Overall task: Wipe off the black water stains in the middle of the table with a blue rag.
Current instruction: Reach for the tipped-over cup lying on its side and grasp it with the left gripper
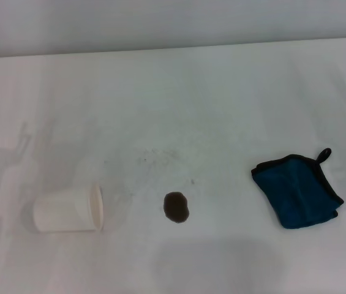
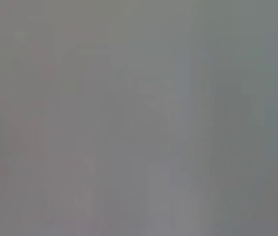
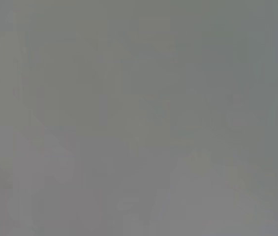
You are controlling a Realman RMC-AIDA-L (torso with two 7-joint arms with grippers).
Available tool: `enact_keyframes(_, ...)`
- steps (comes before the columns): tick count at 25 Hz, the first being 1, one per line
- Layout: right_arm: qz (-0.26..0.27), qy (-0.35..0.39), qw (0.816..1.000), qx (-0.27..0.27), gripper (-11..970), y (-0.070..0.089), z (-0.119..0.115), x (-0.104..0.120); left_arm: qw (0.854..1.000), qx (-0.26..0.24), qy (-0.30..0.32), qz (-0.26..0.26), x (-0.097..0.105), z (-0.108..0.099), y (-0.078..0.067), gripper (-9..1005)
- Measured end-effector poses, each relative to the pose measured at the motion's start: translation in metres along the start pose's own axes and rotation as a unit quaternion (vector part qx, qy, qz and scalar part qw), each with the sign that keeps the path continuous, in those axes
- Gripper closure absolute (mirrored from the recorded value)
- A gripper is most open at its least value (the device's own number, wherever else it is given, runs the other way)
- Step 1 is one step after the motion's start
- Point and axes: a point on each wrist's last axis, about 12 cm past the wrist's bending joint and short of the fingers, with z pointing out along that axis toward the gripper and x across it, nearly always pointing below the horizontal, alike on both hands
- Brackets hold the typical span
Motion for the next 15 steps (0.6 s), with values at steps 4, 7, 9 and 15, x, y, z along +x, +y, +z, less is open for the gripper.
enact_keyframes(4,-0.001,0.006,1.000,0.008,185,-0.0029,-0.0002,0.0010,1.000,0.000,-0.002,-0.007,-0.0007,0.0008,-0.0017,120)
enact_keyframes(7,-0.002,0.007,1.000,0.009,185,-0.0040,-0.0019,0.0014,1.000,0.000,-0.003,-0.008,-0.0011,0.0016,-0.0021,120)
enact_keyframes(9,-0.003,0.007,1.000,0.009,184,-0.0042,-0.0022,0.0014,1.000,-0.001,-0.002,-0.008,-0.0008,0.0009,-0.0016,120)
enact_keyframes(15,-0.002,0.015,1.000,0.025,184,-0.0097,-0.0030,0.0029,1.000,-0.003,-0.003,-0.010,-0.0007,-0.0009,-0.0020,120)
